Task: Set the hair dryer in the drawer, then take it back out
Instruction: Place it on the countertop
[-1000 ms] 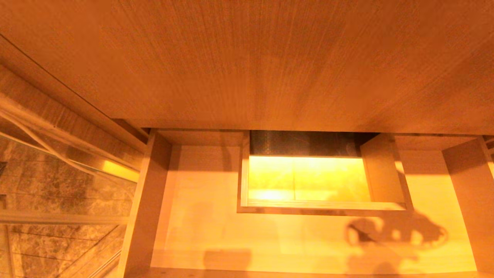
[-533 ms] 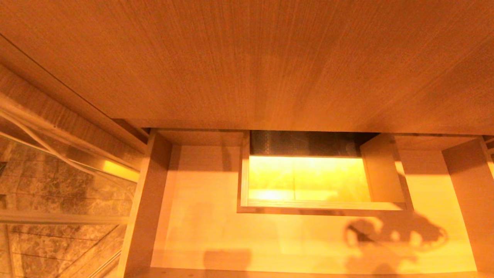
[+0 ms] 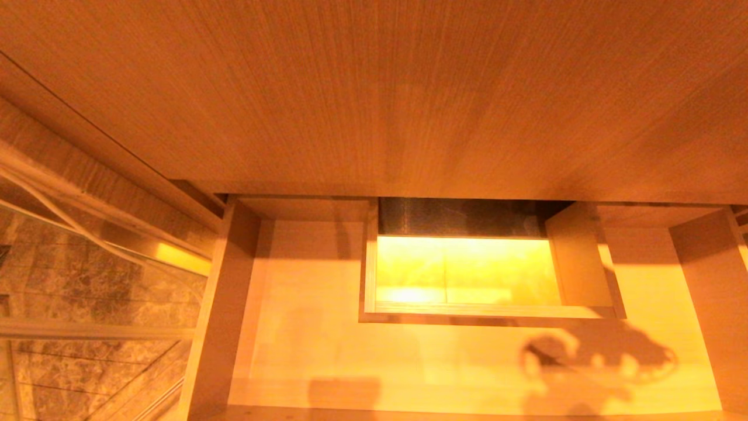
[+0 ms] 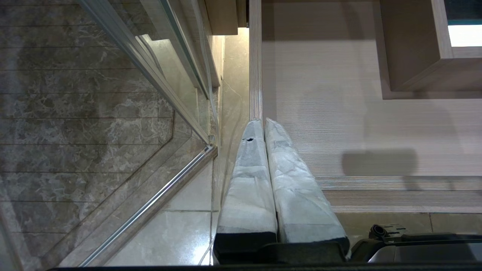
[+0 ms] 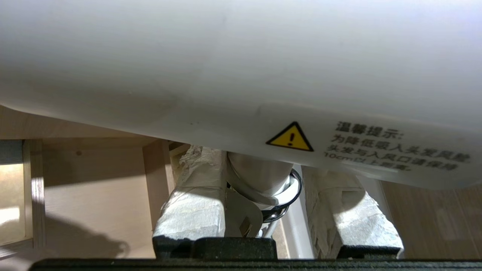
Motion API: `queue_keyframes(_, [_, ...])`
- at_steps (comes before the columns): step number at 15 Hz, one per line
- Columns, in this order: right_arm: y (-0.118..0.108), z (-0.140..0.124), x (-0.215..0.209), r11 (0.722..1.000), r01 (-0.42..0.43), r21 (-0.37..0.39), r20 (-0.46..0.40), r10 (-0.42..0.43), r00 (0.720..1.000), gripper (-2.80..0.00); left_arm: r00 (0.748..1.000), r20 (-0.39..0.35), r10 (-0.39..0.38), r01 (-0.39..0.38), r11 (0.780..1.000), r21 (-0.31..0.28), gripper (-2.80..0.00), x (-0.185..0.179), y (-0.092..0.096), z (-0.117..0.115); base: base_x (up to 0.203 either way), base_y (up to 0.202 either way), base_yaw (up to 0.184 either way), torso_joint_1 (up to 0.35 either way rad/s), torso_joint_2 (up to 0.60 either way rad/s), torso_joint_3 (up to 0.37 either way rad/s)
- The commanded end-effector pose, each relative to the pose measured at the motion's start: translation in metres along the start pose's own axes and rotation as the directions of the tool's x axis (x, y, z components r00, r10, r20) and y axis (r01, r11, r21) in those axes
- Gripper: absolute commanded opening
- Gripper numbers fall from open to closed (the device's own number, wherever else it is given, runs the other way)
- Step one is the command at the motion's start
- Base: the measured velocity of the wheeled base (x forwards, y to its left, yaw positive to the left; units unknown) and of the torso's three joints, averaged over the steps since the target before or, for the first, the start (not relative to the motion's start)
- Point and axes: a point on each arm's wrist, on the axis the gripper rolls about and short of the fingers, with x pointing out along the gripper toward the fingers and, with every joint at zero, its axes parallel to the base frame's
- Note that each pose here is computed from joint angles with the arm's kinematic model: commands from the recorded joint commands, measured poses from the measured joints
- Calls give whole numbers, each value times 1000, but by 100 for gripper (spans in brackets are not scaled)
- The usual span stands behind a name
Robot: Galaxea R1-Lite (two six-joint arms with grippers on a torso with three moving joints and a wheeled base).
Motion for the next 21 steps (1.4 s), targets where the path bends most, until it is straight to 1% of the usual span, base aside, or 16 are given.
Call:
queue_keyframes(1, [1, -1, 0, 1000, -2, -4, -5, 1, 1000, -280, 1000, -1, 0, 0, 1000, 0, -280, 0, 0, 0, 0, 0, 0, 0, 0, 0])
queue_keyframes(4, [3, -7, 2, 1000, -12, -4, -29, 12, 999, -280, 1000, -1, 0, 0, 1000, 0, -280, 0, 0, 0, 0, 0, 0, 0, 0, 0])
queue_keyframes(8, [6, -13, -3, 1000, -17, -1, -32, 17, 999, -280, 1000, -1, 0, 0, 1000, 0, -280, 0, 0, 0, 0, 0, 0, 0, 0, 0])
queue_keyframes(11, [7, -17, -3, 999, -41, 1, -28, 41, 999, -280, 1000, -1, 0, 0, 1000, 0, -280, 0, 0, 0, 0, 0, 0, 0, 0, 0])
queue_keyframes(14, [5, -15, -12, 1000, -30, -7, -8, 29, 1000, -280, 1000, -1, 0, 0, 1000, 0, -280, 0, 0, 0, 0, 0, 0, 0, 0, 0])
queue_keyframes(17, [6, -17, -7, 999, -33, -6, -15, 33, 999, -280, 1000, -1, 0, 0, 1000, 0, -280, 0, 0, 0, 0, 0, 0, 0, 0, 0])
queue_keyframes(19, [6, -16, -7, 999, -32, -6, -5, 32, 999, -280, 1000, -1, 0, 0, 1000, 0, -280, 0, 0, 0, 0, 0, 0, 0, 0, 0])
queue_keyframes(21, [6, -15, -11, 1000, -21, -16, 28, 22, 999, -280, 1000, -1, 0, 0, 1000, 0, -280, 0, 0, 0, 0, 0, 0, 0, 0, 0])
